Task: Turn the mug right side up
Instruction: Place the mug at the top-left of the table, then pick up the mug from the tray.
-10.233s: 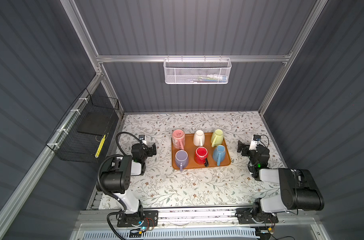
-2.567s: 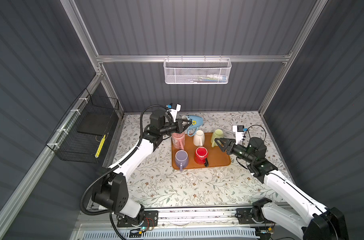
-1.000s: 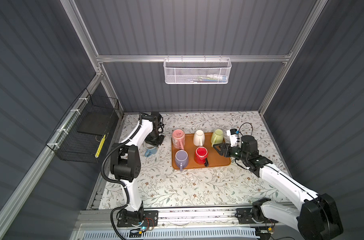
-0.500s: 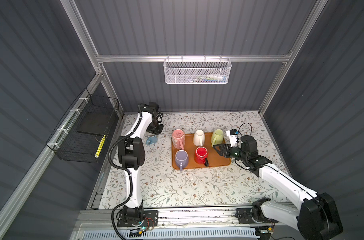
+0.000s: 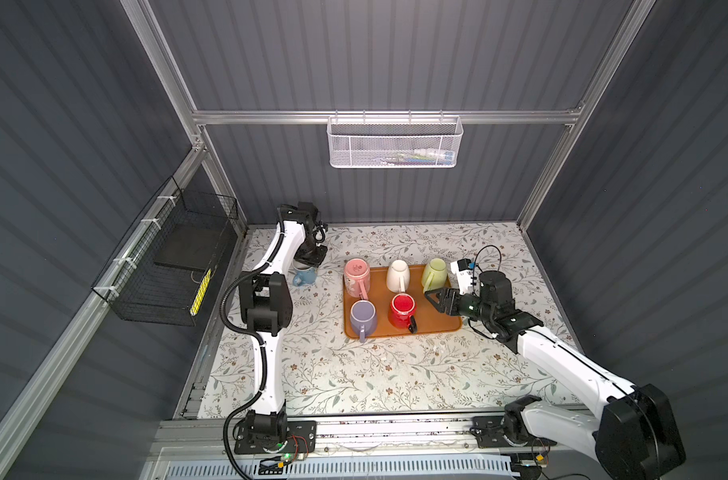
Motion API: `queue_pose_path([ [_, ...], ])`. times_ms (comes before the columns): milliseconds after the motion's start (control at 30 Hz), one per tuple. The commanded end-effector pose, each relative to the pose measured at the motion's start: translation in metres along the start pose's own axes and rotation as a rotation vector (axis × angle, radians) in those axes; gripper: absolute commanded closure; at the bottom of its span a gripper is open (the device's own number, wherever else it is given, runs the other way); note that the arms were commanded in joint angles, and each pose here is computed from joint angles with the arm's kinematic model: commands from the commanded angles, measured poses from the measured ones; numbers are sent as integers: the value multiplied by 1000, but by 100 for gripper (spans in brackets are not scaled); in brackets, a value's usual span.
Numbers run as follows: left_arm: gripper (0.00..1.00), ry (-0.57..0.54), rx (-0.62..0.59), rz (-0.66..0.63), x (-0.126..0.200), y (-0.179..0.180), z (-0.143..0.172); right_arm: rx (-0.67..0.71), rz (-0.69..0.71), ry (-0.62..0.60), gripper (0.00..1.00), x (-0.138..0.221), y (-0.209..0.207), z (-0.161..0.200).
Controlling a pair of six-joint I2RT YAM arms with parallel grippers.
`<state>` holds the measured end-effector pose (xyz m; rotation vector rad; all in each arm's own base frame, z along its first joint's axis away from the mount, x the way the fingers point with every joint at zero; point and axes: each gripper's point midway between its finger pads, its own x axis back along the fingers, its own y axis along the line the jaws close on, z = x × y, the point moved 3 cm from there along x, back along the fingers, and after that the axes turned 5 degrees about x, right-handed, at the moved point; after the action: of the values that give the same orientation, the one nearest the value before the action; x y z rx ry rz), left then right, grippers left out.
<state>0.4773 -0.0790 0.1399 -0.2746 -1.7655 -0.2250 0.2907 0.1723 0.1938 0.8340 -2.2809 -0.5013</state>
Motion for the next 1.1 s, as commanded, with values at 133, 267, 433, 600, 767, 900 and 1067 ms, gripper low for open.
queue_pose_path([
  [133,40,-34,4,-57,7,11,-2,16,-10,9,41,-1,9,-4],
  [267,21,-104,6,-69,33,12,-15,40,5,22,40,-1,11,-4],
  [433,18,-257,-3,-42,90,3,-28,111,58,65,40,-3,16,0],
  [600,18,-376,-23,13,146,-20,-18,168,135,116,40,-6,14,10],
  [767,17,-595,-56,109,184,-70,9,229,175,164,38,-11,17,25],
  [900,16,-788,-91,227,190,-121,42,308,206,223,37,-22,26,38],
  [1067,16,-933,-45,306,203,-129,68,421,265,323,36,-36,21,55],
])
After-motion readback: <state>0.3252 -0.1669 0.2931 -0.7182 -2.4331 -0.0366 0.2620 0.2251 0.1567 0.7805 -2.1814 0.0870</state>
